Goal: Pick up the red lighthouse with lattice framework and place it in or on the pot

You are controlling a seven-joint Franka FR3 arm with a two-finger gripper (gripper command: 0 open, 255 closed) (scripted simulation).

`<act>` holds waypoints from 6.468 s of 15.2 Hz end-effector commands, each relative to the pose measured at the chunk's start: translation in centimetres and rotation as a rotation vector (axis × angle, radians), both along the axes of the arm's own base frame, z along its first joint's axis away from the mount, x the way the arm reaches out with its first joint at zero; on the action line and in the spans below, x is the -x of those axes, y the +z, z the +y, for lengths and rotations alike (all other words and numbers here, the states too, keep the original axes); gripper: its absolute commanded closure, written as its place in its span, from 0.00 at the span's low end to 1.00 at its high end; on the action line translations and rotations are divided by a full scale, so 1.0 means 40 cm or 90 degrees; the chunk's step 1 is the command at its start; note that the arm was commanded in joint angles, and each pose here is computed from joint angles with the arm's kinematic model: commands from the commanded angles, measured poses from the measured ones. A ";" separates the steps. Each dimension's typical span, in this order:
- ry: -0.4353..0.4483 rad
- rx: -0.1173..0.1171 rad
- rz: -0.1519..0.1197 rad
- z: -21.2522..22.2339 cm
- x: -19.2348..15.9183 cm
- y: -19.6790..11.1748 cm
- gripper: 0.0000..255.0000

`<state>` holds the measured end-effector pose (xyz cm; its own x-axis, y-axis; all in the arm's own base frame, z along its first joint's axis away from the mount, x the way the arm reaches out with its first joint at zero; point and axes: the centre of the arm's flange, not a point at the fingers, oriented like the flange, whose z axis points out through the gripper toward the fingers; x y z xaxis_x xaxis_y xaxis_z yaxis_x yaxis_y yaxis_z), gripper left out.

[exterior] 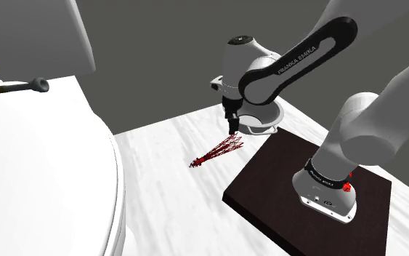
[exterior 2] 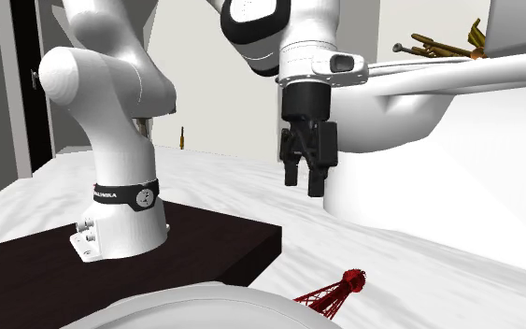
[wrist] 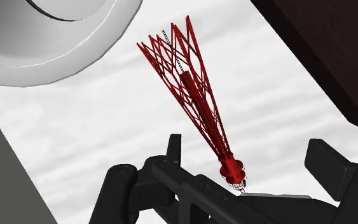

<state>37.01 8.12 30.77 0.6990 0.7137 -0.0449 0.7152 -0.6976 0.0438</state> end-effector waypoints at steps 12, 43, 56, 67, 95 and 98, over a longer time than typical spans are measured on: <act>0.246 0.056 -0.026 0.106 -0.073 -0.383 0.00; 0.246 0.056 -0.026 0.092 -0.081 -0.402 1.00; 0.246 0.056 -0.026 0.092 -0.081 -0.231 1.00; 0.246 0.056 -0.026 0.092 -0.081 -0.086 1.00; 0.246 0.056 -0.026 -0.535 -0.076 0.041 1.00; 0.246 0.056 -0.026 -0.634 -0.075 0.043 1.00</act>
<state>40.14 -15.92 32.26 0.3847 0.9181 -0.0951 0.9197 -0.3725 0.1241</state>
